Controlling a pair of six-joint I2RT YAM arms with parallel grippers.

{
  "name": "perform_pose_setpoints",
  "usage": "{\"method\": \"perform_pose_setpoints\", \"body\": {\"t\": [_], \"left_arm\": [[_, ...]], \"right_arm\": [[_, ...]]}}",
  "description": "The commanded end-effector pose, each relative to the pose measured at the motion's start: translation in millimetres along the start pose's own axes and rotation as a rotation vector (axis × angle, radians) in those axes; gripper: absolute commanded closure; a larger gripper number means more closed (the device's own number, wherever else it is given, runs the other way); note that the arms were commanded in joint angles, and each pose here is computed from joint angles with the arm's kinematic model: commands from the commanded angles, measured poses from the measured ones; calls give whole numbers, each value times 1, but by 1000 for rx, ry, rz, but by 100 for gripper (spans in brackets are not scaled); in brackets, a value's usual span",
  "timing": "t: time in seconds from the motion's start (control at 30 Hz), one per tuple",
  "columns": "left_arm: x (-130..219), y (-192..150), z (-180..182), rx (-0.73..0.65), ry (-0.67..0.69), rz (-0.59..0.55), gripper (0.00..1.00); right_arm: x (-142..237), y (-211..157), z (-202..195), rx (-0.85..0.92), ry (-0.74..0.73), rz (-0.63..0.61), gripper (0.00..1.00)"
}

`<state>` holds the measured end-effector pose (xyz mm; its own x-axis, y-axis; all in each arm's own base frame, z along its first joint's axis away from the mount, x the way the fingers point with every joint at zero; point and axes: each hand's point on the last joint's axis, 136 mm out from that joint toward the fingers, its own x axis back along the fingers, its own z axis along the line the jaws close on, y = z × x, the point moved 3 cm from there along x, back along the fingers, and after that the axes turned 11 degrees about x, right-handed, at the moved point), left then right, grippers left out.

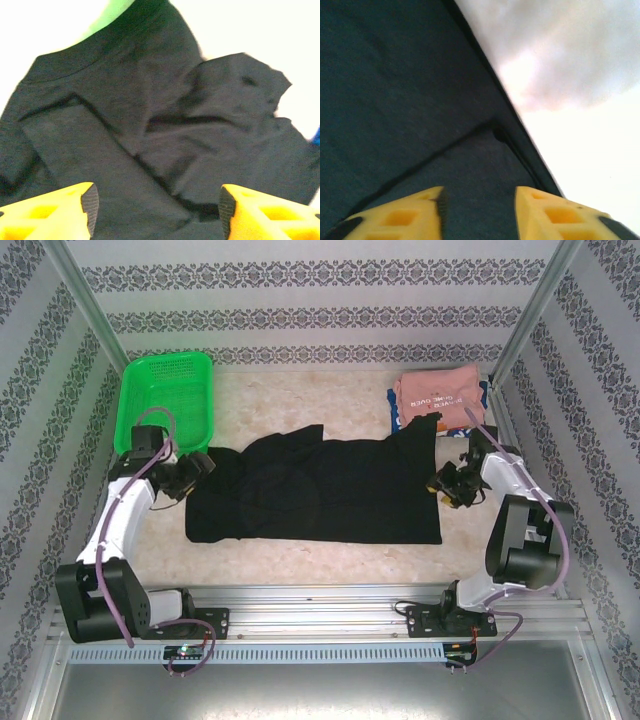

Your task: Fold and stack the t-shirts

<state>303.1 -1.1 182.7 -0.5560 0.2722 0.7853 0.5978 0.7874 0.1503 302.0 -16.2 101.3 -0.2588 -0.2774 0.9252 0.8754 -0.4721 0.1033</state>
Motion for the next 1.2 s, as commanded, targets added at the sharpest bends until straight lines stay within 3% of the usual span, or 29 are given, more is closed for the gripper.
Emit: {"method": "perform_pose_setpoints", "body": {"t": [0.0, 0.13, 0.3, 0.33, 0.53, 0.8, 1.17], "left_arm": [[52, -12, -21, 28, -88, -24, 30], [76, -46, 15, 68, 19, -17, 26], [64, -81, 50, 134, 60, 58, 26], [62, -84, 49, 150, 37, 73, 26], [49, -107, 49, 196, 6, 192, 30], [17, -143, 68, 339, -4, 279, 36], [-33, -138, 71, 362, 42, 194, 41]], "right_arm": [[43, 15, 25, 90, 62, -147, 43], [68, -13, 33, 145, 120, -169, 26], [78, -55, 41, 163, 236, -173, 13], [78, -62, 43, 170, 257, -164, 2], [71, -101, 55, 232, 320, -101, 2], [69, -119, 65, 286, 347, -72, 2], [75, -120, 75, 321, 360, -73, 2]]}}
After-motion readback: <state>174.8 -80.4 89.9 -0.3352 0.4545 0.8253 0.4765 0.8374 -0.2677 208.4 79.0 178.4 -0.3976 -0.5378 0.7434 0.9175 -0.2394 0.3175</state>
